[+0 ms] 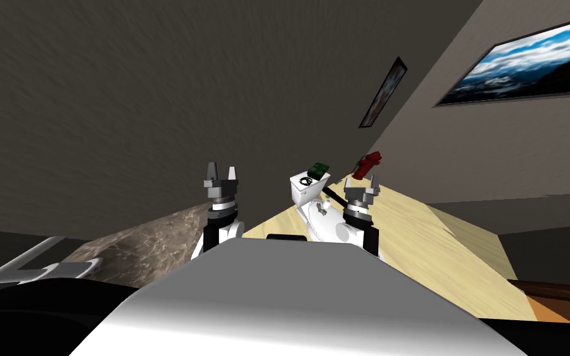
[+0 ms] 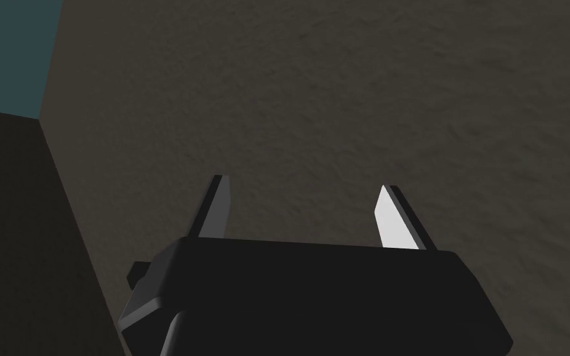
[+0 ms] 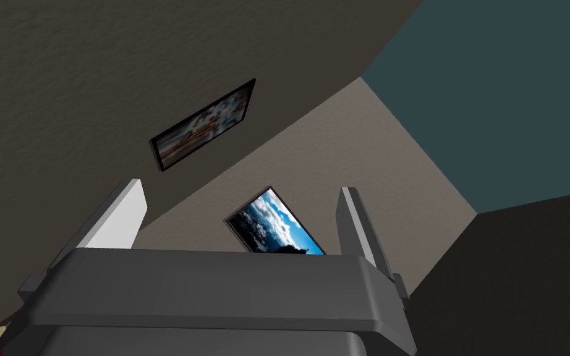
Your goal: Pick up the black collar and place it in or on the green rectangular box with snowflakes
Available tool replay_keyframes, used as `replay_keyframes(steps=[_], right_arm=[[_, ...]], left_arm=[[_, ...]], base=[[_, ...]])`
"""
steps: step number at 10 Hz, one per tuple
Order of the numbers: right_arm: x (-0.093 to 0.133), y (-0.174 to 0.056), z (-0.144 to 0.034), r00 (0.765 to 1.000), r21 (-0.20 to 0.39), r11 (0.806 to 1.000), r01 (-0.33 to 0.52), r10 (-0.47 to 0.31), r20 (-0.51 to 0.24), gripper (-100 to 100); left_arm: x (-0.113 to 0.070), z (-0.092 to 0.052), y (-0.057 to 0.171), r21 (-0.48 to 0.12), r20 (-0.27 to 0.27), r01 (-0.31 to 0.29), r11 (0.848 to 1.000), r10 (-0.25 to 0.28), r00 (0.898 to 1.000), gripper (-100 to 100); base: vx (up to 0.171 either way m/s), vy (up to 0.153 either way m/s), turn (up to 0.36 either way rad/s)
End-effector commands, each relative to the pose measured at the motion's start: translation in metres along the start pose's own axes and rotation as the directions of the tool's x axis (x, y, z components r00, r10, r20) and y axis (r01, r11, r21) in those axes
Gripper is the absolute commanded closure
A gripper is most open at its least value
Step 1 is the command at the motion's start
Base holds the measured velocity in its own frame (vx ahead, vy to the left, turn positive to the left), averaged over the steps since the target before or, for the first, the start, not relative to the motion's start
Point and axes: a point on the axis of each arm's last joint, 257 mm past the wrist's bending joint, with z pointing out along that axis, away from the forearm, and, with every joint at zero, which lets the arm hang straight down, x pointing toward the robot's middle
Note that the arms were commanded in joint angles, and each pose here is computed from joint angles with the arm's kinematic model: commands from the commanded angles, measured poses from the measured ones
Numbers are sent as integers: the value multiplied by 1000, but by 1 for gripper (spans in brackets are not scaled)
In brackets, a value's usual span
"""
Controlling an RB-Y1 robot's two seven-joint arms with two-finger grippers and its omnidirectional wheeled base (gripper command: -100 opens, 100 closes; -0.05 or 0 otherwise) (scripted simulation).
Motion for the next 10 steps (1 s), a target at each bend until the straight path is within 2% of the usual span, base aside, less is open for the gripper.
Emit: replay_keyframes(steps=[1, 2, 4, 5, 7, 8, 10], right_arm=[[-11, 0, 2, 999, -10, 999, -44, 44, 28, -100], [-23, 0, 6, 996, -29, 997, -74, 75, 48, -100], [-30, 0, 5, 991, -32, 993, -113, 115, 75, -100], [-43, 0, 9, 984, -56, 988, -144, 149, 98, -100], [-49, -1, 8, 976, -61, 983, -176, 182, 120, -100], [-63, 0, 11, 965, -89, 974, -209, 220, 145, -100], [-69, -1, 10, 954, -96, 966, -238, 252, 165, -100]], left_arm=[[0, 0, 0, 0, 0, 0, 1000, 0, 1000, 0], [0, 0, 0, 0, 0, 0, 1000, 0, 1000, 0], [0, 0, 0, 0, 0, 0, 1000, 0, 1000, 0], [0, 0, 0, 0, 0, 0, 1000, 0, 1000, 0], [0, 0, 0, 0, 0, 0, 1000, 0, 1000, 0], [0, 0, 0, 0, 0, 0, 1000, 0, 1000, 0], [0, 0, 0, 0, 0, 0, 1000, 0, 1000, 0]], base=[[-41, 60, 93], [-56, 79, 182], [-29, 42, 26], [-33, 57, 168], [-27, 42, 45], [-37, 52, 170], [-26, 42, 47]])
